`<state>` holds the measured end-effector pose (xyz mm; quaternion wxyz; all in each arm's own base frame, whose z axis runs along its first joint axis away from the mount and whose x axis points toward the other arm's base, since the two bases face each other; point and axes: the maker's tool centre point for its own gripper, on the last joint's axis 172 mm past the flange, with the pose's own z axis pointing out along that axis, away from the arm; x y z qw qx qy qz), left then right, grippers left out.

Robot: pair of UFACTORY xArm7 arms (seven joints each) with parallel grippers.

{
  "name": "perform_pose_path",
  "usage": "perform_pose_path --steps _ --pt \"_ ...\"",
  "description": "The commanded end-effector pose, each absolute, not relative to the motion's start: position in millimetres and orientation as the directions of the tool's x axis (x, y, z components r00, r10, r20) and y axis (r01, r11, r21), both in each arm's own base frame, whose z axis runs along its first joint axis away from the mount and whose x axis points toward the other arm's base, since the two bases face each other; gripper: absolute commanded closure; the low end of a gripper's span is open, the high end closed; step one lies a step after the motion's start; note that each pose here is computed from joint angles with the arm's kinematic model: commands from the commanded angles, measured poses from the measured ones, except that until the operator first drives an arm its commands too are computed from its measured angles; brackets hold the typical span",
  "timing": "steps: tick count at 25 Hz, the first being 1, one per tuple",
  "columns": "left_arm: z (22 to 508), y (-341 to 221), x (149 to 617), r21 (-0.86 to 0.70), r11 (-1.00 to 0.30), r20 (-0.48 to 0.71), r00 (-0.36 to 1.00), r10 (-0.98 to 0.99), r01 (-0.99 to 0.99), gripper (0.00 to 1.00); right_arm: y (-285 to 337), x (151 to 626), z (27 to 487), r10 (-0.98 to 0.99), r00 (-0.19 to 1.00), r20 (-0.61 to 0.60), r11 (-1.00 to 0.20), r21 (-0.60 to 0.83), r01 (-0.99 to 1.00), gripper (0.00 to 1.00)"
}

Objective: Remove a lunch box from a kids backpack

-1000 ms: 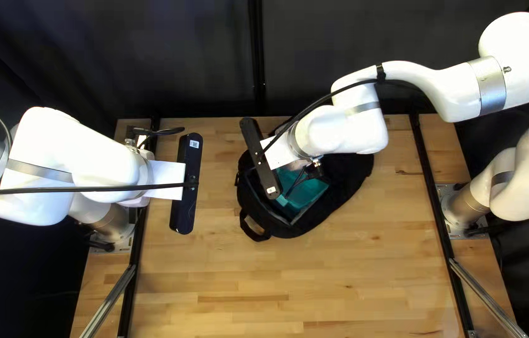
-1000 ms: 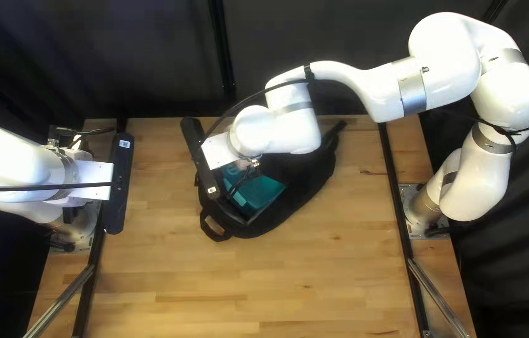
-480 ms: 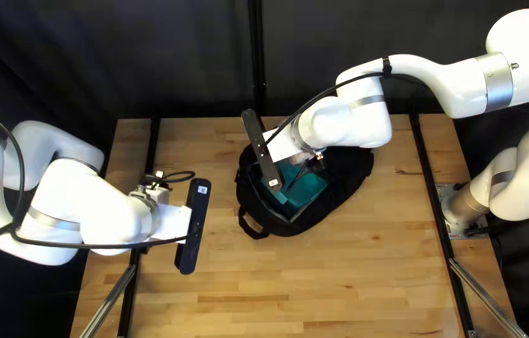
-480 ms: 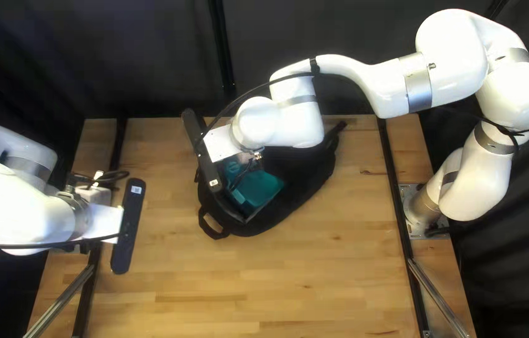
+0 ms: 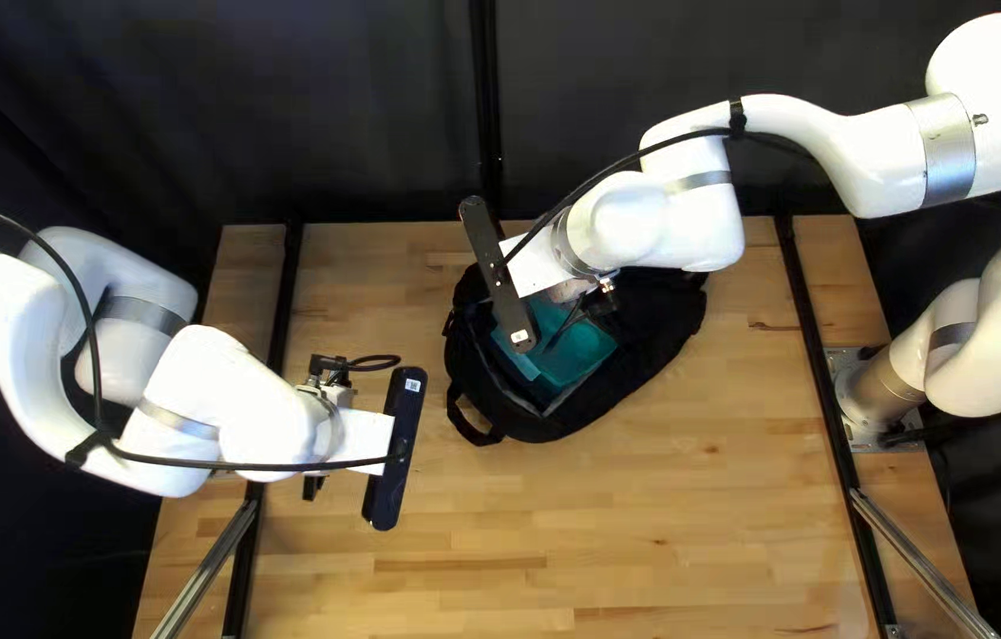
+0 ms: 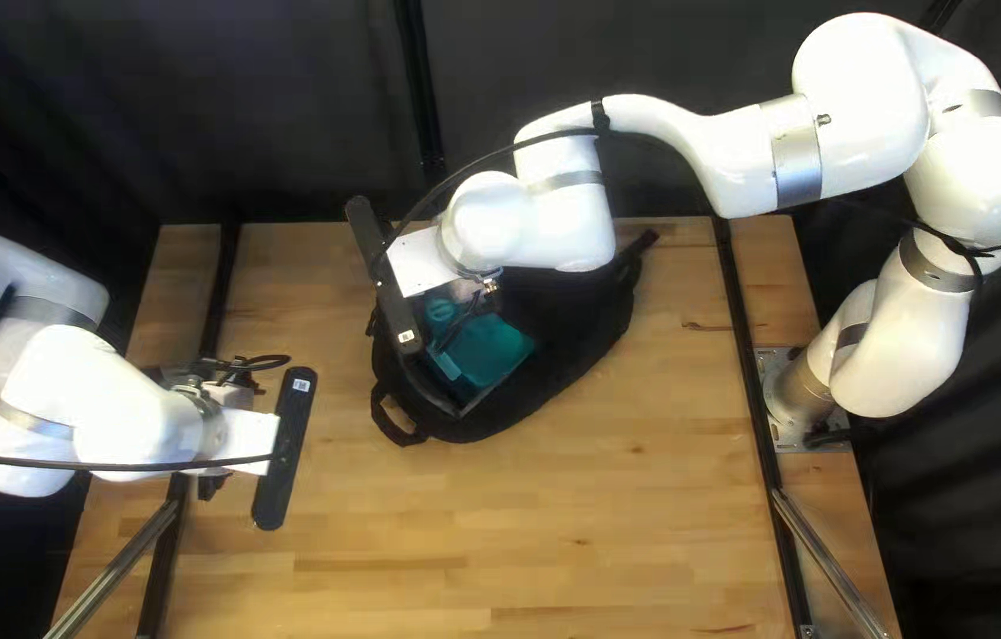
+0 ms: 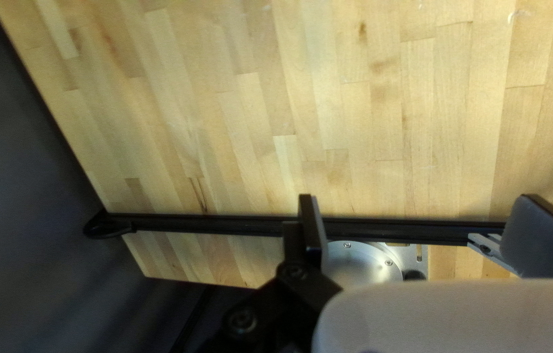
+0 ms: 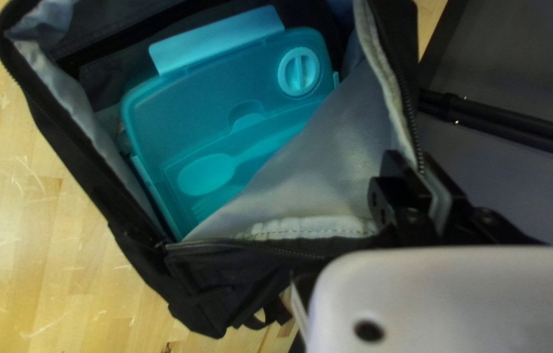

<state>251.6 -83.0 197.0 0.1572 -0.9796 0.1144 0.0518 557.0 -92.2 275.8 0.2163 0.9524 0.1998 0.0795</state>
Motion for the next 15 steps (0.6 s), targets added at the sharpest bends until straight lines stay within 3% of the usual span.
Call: perform_pose_path --steps 1,9,15 --pt "197 -83 252 -0.296 -0.924 -0.138 0.968 -0.208 -0.24 0.0 -90 559 276 0.411 0.908 0.081 -0.831 0.443 0.337 1.0" --pt "189 -98 339 -0.427 -0.866 0.013 0.955 -0.295 -0.262 0.0 -73 568 295 0.432 0.898 0.09 -0.824 0.444 0.352 1.0" --pt "180 -93 357 -0.47 -0.844 0.101 0.934 -0.343 -0.259 0.0 -69 571 298 0.437 0.896 0.083 -0.822 0.442 0.36 1.0"
